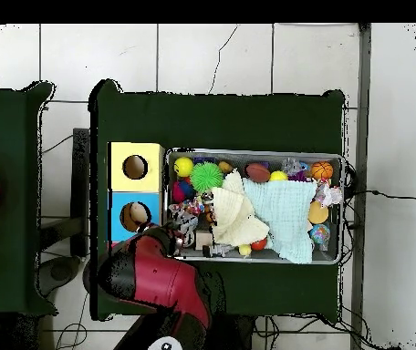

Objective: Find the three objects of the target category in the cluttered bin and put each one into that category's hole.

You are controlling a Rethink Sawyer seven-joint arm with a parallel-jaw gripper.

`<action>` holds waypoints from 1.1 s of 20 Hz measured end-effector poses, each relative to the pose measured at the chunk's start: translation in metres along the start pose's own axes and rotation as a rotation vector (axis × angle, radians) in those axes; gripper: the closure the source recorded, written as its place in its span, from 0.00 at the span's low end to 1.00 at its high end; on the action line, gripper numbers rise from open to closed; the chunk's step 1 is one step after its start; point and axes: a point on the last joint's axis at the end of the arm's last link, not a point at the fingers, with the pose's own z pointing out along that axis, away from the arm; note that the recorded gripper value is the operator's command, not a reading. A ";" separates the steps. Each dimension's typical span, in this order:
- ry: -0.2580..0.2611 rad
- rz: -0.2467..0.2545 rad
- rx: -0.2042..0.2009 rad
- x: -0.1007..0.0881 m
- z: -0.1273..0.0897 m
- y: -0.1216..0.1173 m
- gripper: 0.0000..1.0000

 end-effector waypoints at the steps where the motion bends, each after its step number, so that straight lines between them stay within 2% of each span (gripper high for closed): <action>1: 0.000 0.000 0.001 0.000 -0.001 0.000 1.00; 10: 0.056 -0.018 0.018 0.020 -0.018 0.015 1.00; 16: 0.065 -0.021 0.025 0.028 -0.028 0.022 1.00; 22: 0.055 -0.002 0.029 0.034 -0.035 0.033 1.00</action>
